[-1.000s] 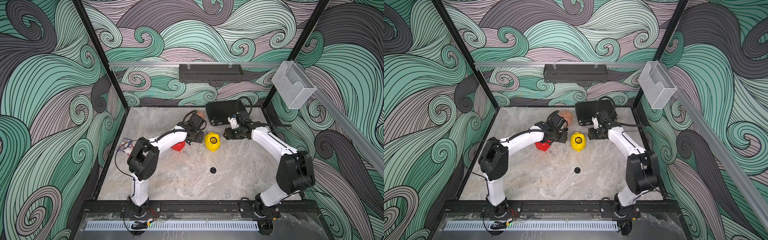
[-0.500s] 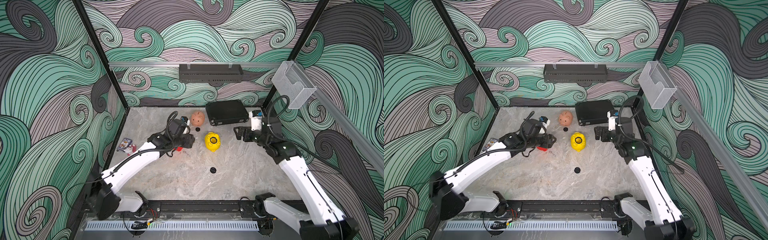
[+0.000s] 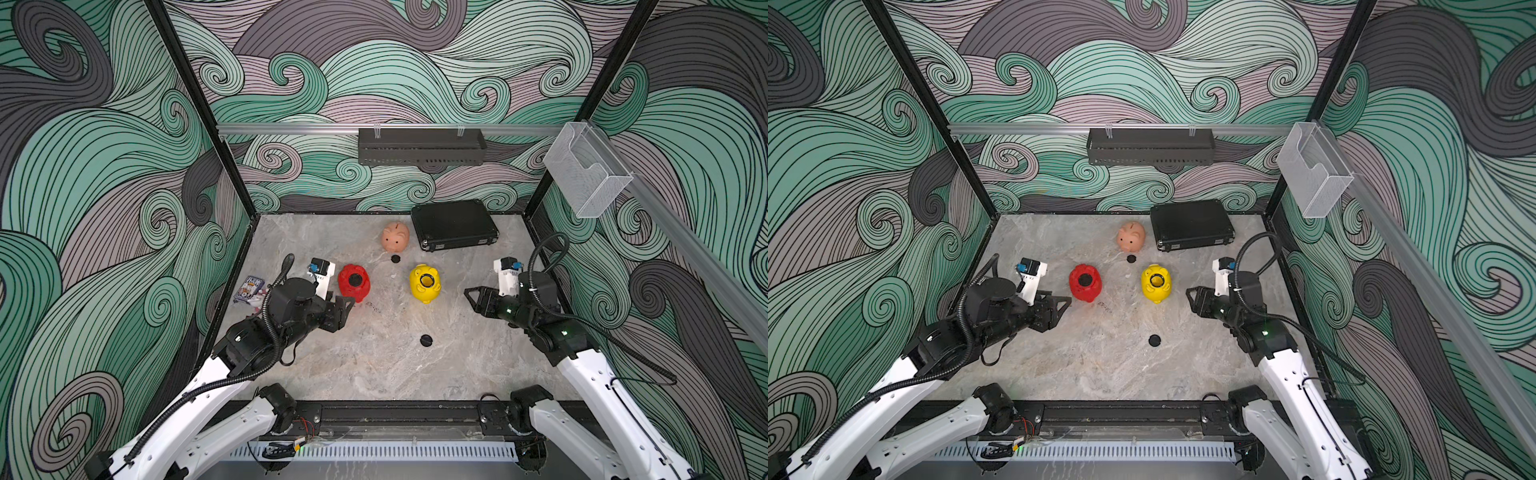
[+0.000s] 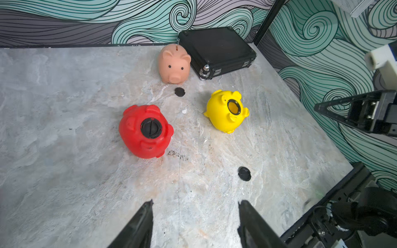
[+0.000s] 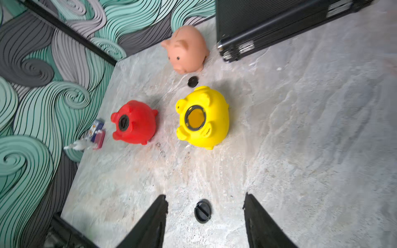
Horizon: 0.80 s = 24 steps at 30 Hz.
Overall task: Close piggy banks
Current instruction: Pick up the knob at the center of the board.
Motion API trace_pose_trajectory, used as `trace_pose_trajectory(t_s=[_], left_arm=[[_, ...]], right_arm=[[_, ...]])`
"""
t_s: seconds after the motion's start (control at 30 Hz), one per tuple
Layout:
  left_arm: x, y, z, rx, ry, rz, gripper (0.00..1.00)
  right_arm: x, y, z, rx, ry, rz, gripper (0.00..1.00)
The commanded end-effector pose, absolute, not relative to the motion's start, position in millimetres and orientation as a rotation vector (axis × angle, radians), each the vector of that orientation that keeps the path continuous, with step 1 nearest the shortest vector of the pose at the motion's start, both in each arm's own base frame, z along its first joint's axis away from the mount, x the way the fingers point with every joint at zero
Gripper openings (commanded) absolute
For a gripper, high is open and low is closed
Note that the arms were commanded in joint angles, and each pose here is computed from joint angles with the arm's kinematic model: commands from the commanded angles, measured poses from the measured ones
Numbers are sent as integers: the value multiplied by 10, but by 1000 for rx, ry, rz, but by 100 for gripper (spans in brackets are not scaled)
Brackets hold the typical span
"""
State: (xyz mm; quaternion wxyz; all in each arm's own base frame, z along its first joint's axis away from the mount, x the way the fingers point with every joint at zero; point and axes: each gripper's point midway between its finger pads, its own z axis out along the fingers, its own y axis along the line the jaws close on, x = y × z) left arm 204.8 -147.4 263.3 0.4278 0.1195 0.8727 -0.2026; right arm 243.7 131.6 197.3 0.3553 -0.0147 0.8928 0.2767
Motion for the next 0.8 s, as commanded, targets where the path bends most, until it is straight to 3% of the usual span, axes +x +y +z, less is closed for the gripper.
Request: trace_pose_trajectory(t_s=[0.0,0.3,0.37,0.77], left_arm=[[1908,-1294,2493,319,2234,-432,63],[1850,-1101,2399,263,2199,-382,63],[1856,-1102,2381,266,2208,-373,63],[1892,-1128,2337,278,2230,-356,63]], right_arm=[[2041,1608,1615,-163,2475,832,52],[1778,2037,1112,-447,2614,842,45],[1784,2091,1037,-491,2642,807,38],[1989,2292,703,-682,2693,652,32]])
